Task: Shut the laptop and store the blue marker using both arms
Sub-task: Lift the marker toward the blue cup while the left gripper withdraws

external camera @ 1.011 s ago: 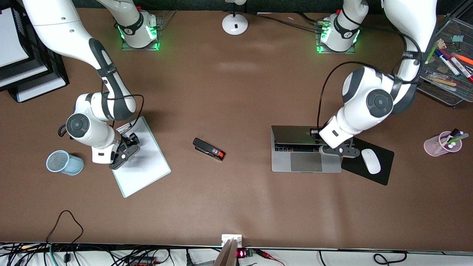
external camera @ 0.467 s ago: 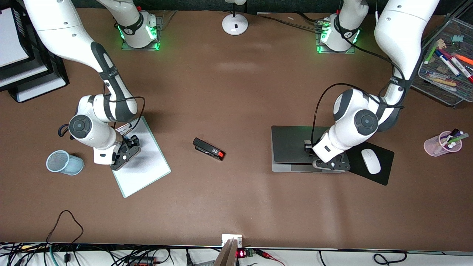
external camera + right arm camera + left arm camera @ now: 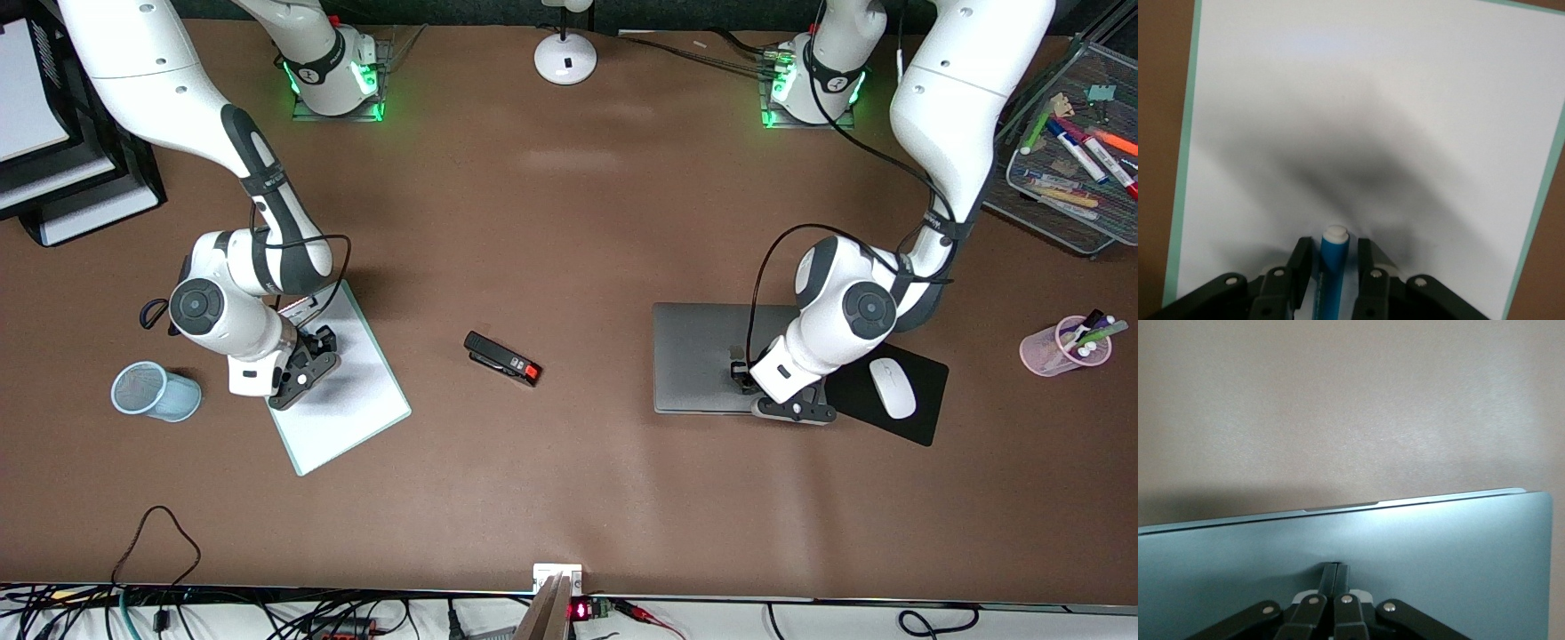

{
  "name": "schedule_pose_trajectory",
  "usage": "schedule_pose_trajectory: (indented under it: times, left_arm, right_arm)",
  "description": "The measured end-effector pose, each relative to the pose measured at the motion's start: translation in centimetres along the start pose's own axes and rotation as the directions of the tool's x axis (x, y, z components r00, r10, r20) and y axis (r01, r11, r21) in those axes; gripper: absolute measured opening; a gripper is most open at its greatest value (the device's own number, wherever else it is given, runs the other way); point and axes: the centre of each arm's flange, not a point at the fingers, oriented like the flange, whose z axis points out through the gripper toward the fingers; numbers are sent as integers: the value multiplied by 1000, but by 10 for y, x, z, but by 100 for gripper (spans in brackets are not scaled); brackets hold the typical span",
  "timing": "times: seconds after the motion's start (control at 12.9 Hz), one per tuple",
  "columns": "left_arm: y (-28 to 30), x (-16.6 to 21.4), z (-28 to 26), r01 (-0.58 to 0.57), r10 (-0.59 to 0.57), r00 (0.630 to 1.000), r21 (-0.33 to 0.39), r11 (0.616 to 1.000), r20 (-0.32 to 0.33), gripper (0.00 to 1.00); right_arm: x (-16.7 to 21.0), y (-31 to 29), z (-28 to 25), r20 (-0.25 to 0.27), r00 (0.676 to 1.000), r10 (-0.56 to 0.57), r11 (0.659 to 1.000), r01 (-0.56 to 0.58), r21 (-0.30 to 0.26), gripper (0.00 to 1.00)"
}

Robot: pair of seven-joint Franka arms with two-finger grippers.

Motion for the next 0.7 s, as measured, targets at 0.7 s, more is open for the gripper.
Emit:
schedule_pose_trajectory:
  times: [0.7]
  left_arm:
    - [2, 1, 17, -6, 7, 1000, -5, 1000, 15, 1]
  right_arm:
    - [10, 7, -14, -26, 1000, -1, 1000, 1, -19, 18]
